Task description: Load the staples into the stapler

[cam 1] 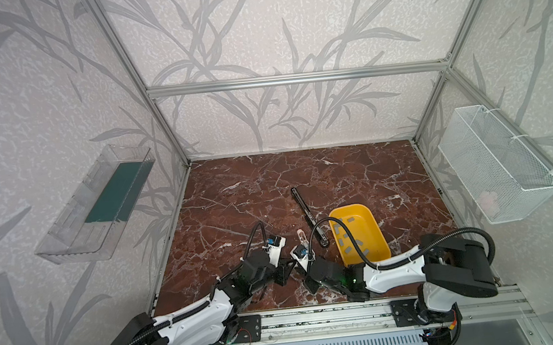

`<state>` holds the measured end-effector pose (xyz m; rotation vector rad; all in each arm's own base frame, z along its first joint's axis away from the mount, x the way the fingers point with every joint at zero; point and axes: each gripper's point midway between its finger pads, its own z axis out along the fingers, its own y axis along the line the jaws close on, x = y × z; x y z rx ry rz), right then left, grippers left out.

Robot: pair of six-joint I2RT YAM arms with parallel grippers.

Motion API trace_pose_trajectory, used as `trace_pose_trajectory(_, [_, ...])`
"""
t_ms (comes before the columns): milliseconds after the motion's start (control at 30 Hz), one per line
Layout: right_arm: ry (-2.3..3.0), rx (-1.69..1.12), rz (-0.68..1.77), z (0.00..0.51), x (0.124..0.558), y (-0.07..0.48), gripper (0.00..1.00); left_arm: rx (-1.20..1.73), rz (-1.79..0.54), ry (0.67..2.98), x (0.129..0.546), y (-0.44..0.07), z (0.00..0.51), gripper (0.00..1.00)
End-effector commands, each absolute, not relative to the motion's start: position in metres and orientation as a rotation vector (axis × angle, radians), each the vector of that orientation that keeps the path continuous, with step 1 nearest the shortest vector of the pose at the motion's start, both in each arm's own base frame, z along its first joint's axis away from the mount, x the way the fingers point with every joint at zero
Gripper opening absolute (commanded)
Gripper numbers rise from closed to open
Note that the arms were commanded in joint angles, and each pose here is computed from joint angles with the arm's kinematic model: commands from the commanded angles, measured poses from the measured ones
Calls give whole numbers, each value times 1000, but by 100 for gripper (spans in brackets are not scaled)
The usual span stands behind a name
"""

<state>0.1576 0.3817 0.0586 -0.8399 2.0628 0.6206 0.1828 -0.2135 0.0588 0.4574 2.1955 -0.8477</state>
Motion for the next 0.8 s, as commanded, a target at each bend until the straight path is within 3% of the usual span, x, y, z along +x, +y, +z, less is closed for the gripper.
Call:
trace_pose_trajectory(0, [2133,-861,569,33,154,369,18,468,-829,2197,180,-210,54,27])
trace_pose_trajectory(767, [2193,-831,498,-12,149,345,18,459,-824,2182,180,-207,56,28])
